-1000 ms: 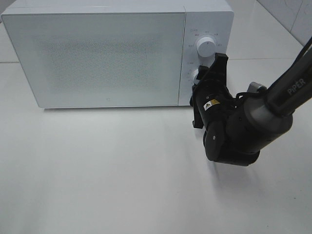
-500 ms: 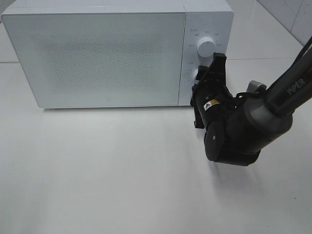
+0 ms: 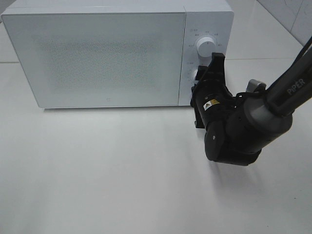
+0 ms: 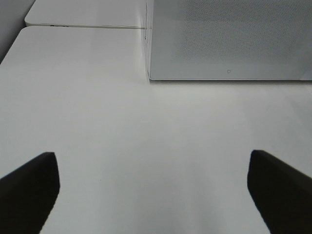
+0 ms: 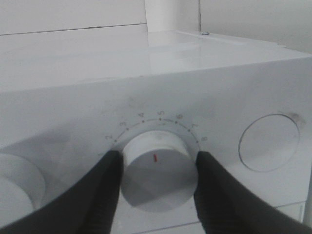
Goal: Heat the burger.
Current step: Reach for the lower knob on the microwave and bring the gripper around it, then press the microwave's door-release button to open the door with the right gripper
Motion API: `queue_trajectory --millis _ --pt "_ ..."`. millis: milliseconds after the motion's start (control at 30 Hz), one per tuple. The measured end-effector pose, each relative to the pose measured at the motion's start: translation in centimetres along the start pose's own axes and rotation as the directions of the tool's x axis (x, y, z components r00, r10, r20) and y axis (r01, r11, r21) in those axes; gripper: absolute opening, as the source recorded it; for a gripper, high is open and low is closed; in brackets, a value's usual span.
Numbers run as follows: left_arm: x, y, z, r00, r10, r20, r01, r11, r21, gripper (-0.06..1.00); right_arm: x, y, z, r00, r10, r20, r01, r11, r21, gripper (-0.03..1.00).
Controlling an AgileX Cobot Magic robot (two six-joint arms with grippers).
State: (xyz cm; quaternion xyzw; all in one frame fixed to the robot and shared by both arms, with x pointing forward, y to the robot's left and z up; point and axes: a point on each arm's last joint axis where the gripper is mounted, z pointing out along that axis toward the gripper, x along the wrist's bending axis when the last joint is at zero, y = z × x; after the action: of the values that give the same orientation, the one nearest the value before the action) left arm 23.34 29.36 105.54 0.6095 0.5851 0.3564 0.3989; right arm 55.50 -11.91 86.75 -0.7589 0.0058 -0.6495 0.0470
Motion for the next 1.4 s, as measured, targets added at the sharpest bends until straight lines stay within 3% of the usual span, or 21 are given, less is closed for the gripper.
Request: queue_trajectory --millis 67,100,133,233,300,567,833,900,933,1000,1033,1067,1100,1133,1167,1200,1233,1267,1300,1333,1400 --pt "0.0 0.0 0.0 1.000 0.000 0.000 0.000 1.000 0.000 0.97 -0.2 -1.3 -0.1 0.998 -0.060 0.020 0.058 0.993 0.100 0.57" --pt "0.0 0.0 0.0 1.000 0.000 0.000 0.000 1.000 0.000 0.97 -0.2 -1.3 -0.1 0.998 -0.060 0.020 0.058 0.993 0.100 0.57" --pt "0.0 0.0 0.0 1.000 0.000 0.000 0.000 1.000 0.000 0.97 0.0 -1.5 -0.1 0.996 -0.092 0.011 0.090 0.988 0.124 0.65" --pt "0.0 0.0 0.0 1.000 0.000 0.000 0.000 1.000 0.000 0.97 0.3 -1.4 -0.4 0.993 -0.120 0.009 0.118 0.985 0.127 0.75" --pt "0.0 0.0 0.0 1.000 0.000 0.000 0.000 1.000 0.000 0.97 0.5 -1.2 -0.7 0.991 -0.137 0.008 0.134 0.983 0.125 0.77" --pt "0.0 0.0 0.0 1.000 0.000 0.000 0.000 1.000 0.000 0.97 1.0 -0.7 -1.9 0.975 -0.217 0.048 0.208 0.967 0.149 0.77" --pt "0.0 0.0 0.0 1.000 0.000 0.000 0.000 1.000 0.000 0.97 2.6 -0.4 -3.8 0.889 -0.448 0.100 0.415 0.878 0.240 0.77" --pt "0.0 0.0 0.0 1.000 0.000 0.000 0.000 1.000 0.000 0.97 3.4 -0.5 -4.3 0.830 -0.549 0.099 0.504 0.814 0.289 0.77" --pt "0.0 0.0 0.0 1.000 0.000 0.000 0.000 1.000 0.000 0.97 3.4 -0.5 -4.3 0.830 -0.549 0.099 0.504 0.814 0.289 0.77" --pt "0.0 0.0 0.0 1.000 0.000 0.000 0.000 1.000 0.000 0.97 4.2 -0.7 -4.9 0.742 -0.666 0.081 0.603 0.715 0.354 0.77" --pt "0.0 0.0 0.0 1.000 0.000 0.000 0.000 1.000 0.000 0.97 4.2 -0.7 -4.9 0.742 -0.666 0.081 0.603 0.715 0.354 0.77" --pt "0.0 0.0 0.0 1.000 0.000 0.000 0.000 1.000 0.000 0.97 4.6 -0.7 -5.3 0.682 -0.729 0.060 0.656 0.646 0.390 0.77" --pt "0.0 0.0 0.0 1.000 0.000 0.000 0.000 1.000 0.000 0.97 4.6 -0.7 -5.3 0.682 -0.729 0.060 0.656 0.646 0.390 0.77" --pt "0.0 0.0 0.0 1.000 0.000 0.000 0.000 1.000 0.000 0.97 5.0 -0.8 -5.7 0.617 -0.786 0.026 0.706 0.568 0.424 0.77" --pt "0.0 0.0 0.0 1.000 0.000 0.000 0.000 1.000 0.000 0.97 5.2 -0.9 -5.9 0.582 -0.813 0.005 0.729 0.525 0.440 0.77" --pt "0.0 0.0 0.0 1.000 0.000 0.000 0.000 1.000 0.000 0.97 5.2 -0.9 -5.9 0.582 -0.813 0.005 0.729 0.525 0.440 0.77" --pt "0.0 0.0 0.0 1.000 0.000 0.000 0.000 1.000 0.000 0.97 5.6 -0.9 -6.2 0.523 -0.852 -0.027 0.760 0.452 0.467 0.77" --pt "0.0 0.0 0.0 1.000 0.000 0.000 0.000 1.000 0.000 0.97 5.9 -0.9 -6.4 0.493 -0.869 -0.045 0.775 0.415 0.476 0.77" --pt "0.0 0.0 0.0 1.000 0.000 0.000 0.000 1.000 0.000 0.97 5.9 -0.9 -6.4 0.493 -0.869 -0.045 0.775 0.415 0.476 0.77" --pt "0.0 0.0 0.0 1.000 0.000 0.000 0.000 1.000 0.000 0.97 6.3 -0.6 -6.7 0.435 -0.897 -0.077 0.797 0.345 0.495 0.77" --pt "0.0 0.0 0.0 1.000 0.000 0.000 0.000 1.000 0.000 0.97 6.6 -0.4 -6.7 0.411 -0.907 -0.088 0.804 0.315 0.504 0.77"
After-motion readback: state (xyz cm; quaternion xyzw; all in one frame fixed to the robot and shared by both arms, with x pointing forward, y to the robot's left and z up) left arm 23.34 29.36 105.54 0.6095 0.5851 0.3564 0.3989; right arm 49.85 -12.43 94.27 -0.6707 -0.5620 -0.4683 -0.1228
